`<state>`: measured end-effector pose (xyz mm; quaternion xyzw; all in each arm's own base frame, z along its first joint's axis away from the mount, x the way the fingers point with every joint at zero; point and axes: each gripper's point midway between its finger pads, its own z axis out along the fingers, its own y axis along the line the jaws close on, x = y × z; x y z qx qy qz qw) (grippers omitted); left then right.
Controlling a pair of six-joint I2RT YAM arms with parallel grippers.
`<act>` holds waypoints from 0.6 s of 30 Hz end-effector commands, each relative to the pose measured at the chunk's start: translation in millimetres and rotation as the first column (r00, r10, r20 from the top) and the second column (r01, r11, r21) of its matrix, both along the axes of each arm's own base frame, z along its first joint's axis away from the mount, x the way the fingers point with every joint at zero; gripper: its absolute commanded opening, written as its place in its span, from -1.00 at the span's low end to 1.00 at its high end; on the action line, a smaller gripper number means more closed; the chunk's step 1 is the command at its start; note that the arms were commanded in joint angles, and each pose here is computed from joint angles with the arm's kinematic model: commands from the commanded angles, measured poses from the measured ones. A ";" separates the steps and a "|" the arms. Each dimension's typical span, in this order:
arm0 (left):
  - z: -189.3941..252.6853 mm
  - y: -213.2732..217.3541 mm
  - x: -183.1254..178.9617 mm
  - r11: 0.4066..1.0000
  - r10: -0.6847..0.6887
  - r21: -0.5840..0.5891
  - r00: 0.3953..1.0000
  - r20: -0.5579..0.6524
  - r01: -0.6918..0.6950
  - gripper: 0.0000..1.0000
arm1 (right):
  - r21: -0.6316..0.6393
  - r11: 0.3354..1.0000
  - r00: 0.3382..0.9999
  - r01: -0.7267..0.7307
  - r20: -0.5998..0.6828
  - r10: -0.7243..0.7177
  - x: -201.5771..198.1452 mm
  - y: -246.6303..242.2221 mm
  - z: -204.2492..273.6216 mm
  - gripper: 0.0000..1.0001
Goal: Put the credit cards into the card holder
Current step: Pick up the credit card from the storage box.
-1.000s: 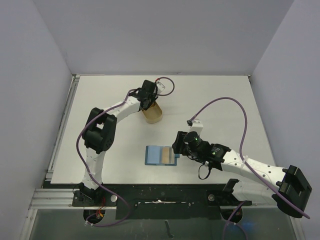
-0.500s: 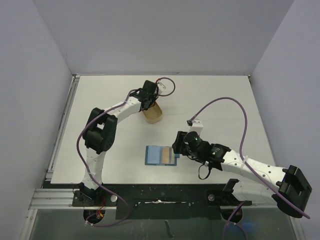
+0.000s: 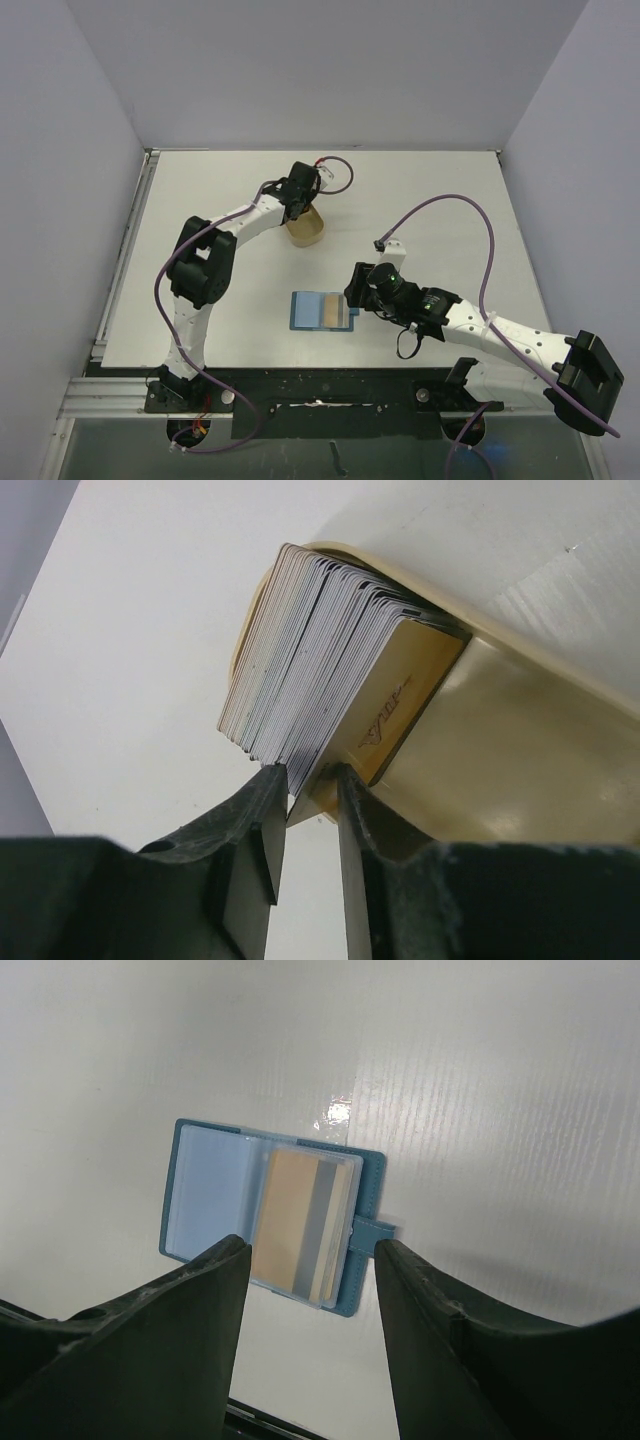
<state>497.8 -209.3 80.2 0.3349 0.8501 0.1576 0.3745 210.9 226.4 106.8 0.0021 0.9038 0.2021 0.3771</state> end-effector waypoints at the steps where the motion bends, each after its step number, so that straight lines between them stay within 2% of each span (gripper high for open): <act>1: 52.8 -9.1 22.6 0.998 0.014 -0.058 0.989 0.145 -0.005 -0.57 | 0.037 0.999 0.999 0.018 0.050 -0.020 7.0 2.4 13.2 0.07; 5: 54.2 -10.8 19.9 0.998 0.012 -0.055 0.989 0.144 -0.004 -0.59 | 0.040 0.999 0.999 0.018 0.051 -0.020 7.4 3.0 13.1 0.07; 14: 72.5 -27.6 7.6 0.997 -0.008 -0.070 0.987 0.163 0.020 -0.81 | 0.049 0.999 0.999 0.011 0.049 -0.013 7.2 6.0 10.7 0.07; 18: 75.3 -27.5 7.4 0.997 -0.003 -0.070 0.986 0.167 0.015 -0.70 | 0.045 0.999 0.999 0.010 0.051 -0.013 8.0 6.0 10.6 0.07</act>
